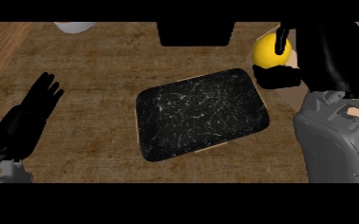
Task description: Pick the lemon from the tray and place it in the cardboard box
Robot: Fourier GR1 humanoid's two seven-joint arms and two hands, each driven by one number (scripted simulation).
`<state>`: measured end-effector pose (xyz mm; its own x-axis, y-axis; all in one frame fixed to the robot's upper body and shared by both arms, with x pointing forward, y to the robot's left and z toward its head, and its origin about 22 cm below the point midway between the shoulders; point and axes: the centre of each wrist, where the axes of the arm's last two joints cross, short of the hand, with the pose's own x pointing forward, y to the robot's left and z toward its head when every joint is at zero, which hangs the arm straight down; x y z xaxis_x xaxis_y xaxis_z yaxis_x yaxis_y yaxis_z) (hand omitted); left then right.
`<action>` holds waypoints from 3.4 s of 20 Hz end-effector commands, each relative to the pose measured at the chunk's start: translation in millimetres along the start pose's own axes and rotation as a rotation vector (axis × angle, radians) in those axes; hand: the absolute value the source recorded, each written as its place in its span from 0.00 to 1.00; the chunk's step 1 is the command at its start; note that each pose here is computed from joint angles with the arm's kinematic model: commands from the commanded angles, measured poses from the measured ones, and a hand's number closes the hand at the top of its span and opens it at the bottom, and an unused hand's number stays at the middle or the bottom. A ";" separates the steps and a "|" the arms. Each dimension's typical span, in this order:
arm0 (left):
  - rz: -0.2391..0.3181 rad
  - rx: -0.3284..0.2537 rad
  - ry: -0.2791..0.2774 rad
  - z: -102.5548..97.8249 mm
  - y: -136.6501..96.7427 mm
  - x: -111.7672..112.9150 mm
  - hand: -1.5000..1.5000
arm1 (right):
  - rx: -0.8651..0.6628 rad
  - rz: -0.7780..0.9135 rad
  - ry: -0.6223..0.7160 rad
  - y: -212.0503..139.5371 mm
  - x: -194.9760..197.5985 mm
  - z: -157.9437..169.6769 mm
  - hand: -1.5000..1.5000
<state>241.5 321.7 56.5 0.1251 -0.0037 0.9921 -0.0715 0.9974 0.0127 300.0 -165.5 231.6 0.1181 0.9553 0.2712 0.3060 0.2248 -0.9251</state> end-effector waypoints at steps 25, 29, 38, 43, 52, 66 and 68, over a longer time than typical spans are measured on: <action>0.004 -0.003 0.011 -5.7 -4.2 16.8 0.50 | 0.184 -0.024 0.111 104.1 -156.8 -73.8 1.00; 0.008 -0.008 -0.005 -9.8 0.2 9.7 0.50 | 0.255 -0.045 0.289 110.3 -194.7 -85.4 0.00; -0.003 -0.002 -0.007 -9.9 -4.1 -4.3 0.50 | 0.137 -0.256 0.137 131.0 -213.3 -63.6 0.00; 0.009 0.008 -0.002 4.0 -4.3 -8.6 0.50 | -0.075 -0.560 0.217 96.5 -216.3 -77.6 0.00; 0.002 0.025 0.008 9.7 -14.2 -8.2 0.50 | -0.169 -0.736 0.331 70.3 -285.0 -42.6 0.00; 0.008 -0.012 0.008 -3.7 13.6 -18.2 0.50 | -0.158 -0.796 0.254 4.9 -398.0 -6.4 0.00; 0.016 -0.006 0.002 -5.1 -3.4 -26.1 0.50 | -0.133 -0.794 0.267 0.5 -404.6 9.8 0.00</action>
